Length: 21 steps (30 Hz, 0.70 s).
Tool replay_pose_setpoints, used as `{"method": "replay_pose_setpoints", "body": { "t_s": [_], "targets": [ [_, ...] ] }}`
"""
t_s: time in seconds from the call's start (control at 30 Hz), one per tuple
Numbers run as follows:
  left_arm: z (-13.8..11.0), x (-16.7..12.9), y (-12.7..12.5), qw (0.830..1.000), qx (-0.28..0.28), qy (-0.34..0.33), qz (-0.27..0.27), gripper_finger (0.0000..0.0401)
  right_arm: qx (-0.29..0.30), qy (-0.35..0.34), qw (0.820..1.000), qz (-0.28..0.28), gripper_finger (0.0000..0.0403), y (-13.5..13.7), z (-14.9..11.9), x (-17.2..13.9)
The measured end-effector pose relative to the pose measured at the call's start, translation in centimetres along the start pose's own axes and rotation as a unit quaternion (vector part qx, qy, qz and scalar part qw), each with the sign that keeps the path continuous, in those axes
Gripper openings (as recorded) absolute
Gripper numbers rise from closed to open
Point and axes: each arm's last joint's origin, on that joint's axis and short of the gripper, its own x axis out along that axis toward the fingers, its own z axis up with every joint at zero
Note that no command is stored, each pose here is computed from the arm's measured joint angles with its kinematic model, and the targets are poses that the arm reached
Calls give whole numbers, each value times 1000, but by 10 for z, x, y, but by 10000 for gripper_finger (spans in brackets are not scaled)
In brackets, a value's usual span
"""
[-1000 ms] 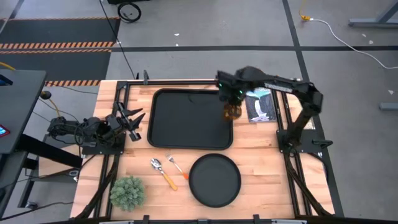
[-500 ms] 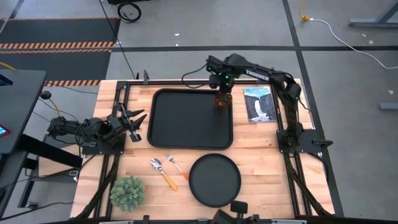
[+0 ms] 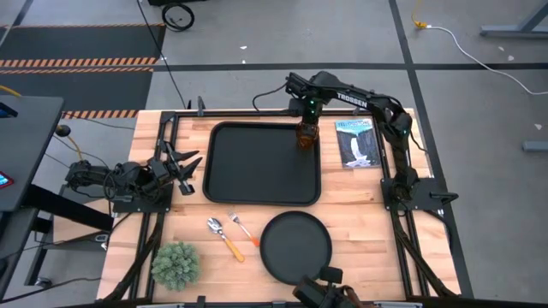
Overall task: Pick and place plate/cup/fork/spoon on tray
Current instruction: Put the black plate on the black tray below the brown cup
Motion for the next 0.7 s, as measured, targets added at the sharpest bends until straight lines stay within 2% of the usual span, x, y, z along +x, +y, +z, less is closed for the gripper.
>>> {"method": "replay_pose_setpoints", "body": {
  "t_s": [0.1,0.2,0.37,0.5,0.7],
  "targets": [
    [0,0,0,1000,0,0,0,110,0,3,1000,-4,100,1,-1,-2],
    [0,0,0,1000,1,1,-1,110,-2,1,999,-33,112,3,-3,-13],
    [0,0,0,1000,-4,1,-1,110,4,-28,999,-43,119,12,-4,-32],
    [0,0,0,1000,-20,1,0,110,-11,-68,997,-26,119,35,2,-47],
    [-1,0,0,1000,-26,6,-1,110,-81,-146,986,21,119,89,26,-57]
  ]
}}
